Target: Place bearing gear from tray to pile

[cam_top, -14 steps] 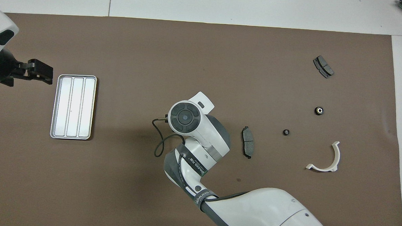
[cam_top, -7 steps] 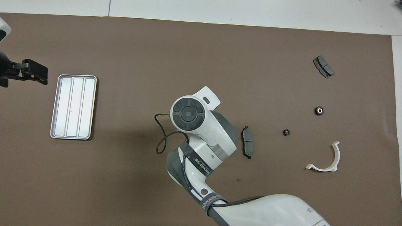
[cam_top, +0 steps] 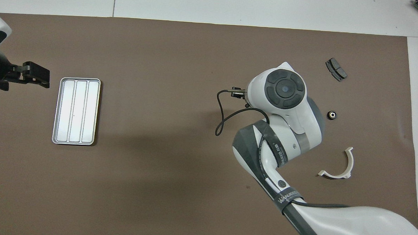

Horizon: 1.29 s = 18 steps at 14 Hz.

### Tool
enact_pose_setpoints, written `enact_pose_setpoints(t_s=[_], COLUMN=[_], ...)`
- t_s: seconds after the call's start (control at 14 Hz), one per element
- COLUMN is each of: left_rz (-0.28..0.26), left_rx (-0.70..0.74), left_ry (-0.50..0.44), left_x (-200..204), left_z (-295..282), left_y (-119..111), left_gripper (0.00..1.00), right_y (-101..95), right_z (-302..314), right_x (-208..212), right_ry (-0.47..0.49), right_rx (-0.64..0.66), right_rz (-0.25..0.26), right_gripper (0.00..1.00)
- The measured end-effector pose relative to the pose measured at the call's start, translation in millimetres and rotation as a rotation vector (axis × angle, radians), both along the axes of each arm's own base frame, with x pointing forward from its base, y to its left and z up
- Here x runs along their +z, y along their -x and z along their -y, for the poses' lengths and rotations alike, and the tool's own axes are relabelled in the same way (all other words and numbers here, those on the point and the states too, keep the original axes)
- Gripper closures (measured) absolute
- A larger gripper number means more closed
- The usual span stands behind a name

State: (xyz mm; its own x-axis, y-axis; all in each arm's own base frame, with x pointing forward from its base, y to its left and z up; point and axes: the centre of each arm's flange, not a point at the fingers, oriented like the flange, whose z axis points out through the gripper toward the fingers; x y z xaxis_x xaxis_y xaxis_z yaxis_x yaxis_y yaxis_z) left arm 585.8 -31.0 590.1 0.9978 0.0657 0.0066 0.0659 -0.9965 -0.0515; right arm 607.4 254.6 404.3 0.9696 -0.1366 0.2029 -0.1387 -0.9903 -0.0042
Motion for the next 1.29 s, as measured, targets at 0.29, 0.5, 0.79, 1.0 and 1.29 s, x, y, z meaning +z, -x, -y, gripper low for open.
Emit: enact_pose_setpoints(t_s=[0.29, 0.5, 0.79, 1.0, 1.29], left_rz=[0.000, 0.000, 0.000, 0.000, 0.000], left_rx=[0.000, 0.000, 0.000, 0.000, 0.000], left_ry=[0.000, 0.000, 0.000, 0.000, 0.000], left_x=[0, 0, 0, 0, 0], left_z=[0, 0, 0, 0, 0], left_y=[0, 0, 0, 0, 0], left_gripper=[0.00, 0.00, 0.00, 0.00, 0.00], right_y=[-23.5, -40.6, -60.8, -71.8, -80.2], right_z=[72, 132, 189, 208, 204], right_x=[-8, -26, -65, -90, -90], right_ry=[0.019, 0.019, -0.016, -0.016, -0.020], right_rx=[-0.001, 0.006, 0.027, 0.014, 0.019], right_rz=[0.000, -0.016, 0.002, 0.005, 0.023], right_gripper=[0.65, 0.65, 0.65, 0.65, 0.36])
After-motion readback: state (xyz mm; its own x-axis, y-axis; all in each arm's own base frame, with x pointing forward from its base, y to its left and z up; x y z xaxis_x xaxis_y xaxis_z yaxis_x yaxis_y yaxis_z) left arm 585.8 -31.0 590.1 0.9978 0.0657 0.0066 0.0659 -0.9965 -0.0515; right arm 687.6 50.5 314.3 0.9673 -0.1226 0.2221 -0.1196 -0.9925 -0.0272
